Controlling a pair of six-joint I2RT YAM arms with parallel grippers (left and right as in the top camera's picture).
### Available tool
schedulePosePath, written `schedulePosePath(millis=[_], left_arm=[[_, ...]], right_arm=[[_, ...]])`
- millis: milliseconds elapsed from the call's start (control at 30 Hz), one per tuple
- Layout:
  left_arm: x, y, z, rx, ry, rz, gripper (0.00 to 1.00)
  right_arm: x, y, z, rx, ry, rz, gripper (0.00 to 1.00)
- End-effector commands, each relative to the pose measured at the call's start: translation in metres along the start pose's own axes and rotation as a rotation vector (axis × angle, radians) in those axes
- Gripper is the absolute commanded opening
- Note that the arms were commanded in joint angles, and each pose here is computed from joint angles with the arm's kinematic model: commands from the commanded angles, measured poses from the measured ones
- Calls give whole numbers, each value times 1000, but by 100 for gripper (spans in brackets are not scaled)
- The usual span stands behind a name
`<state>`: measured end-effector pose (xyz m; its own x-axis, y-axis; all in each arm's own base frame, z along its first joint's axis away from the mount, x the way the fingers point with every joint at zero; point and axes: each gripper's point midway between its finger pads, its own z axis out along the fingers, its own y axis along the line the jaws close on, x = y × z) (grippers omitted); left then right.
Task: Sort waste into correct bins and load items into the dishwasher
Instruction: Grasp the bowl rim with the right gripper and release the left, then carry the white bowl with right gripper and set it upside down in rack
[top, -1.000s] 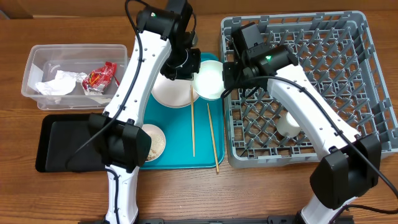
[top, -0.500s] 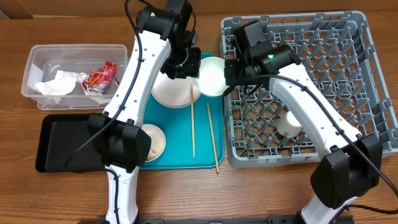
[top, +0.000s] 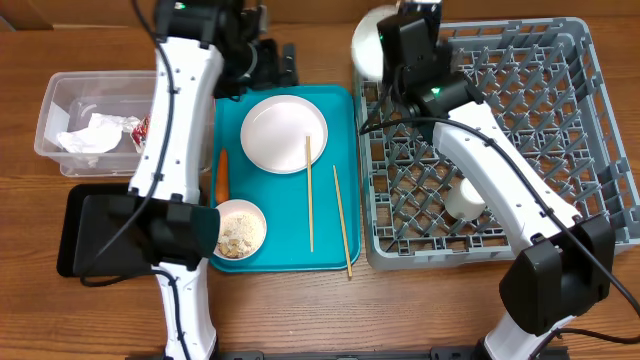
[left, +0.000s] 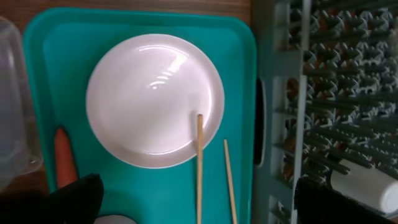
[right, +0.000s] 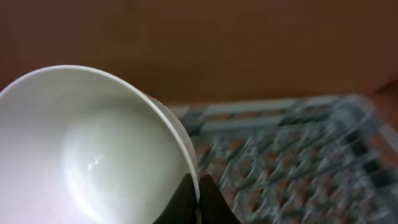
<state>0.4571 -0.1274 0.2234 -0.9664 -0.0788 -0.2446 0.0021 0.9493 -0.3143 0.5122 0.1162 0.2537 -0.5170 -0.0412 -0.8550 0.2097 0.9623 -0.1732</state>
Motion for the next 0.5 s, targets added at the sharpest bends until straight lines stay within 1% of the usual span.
schedulePosePath(millis=[0,100,200,300,467], left_arm=[[-4,8,-4,-4,-12,-12,100],[-5,10,-5,-6,-14,-17,100],[-5,10,-5,-6,-14,-17,100],[-5,10,-5,-6,-14,-17,100],[-4,10,-5,-6,-14,-16,100]], right_arm=[[-42,-39,-7,234,-126,-186,4],[-53,-35,-2,253,-160,-330,4],[-57,-31,9,289,-162,-541,4],[-48,-25,26,317,-114,-816,4],[-22,-24,57,331,-3,-1144,4]])
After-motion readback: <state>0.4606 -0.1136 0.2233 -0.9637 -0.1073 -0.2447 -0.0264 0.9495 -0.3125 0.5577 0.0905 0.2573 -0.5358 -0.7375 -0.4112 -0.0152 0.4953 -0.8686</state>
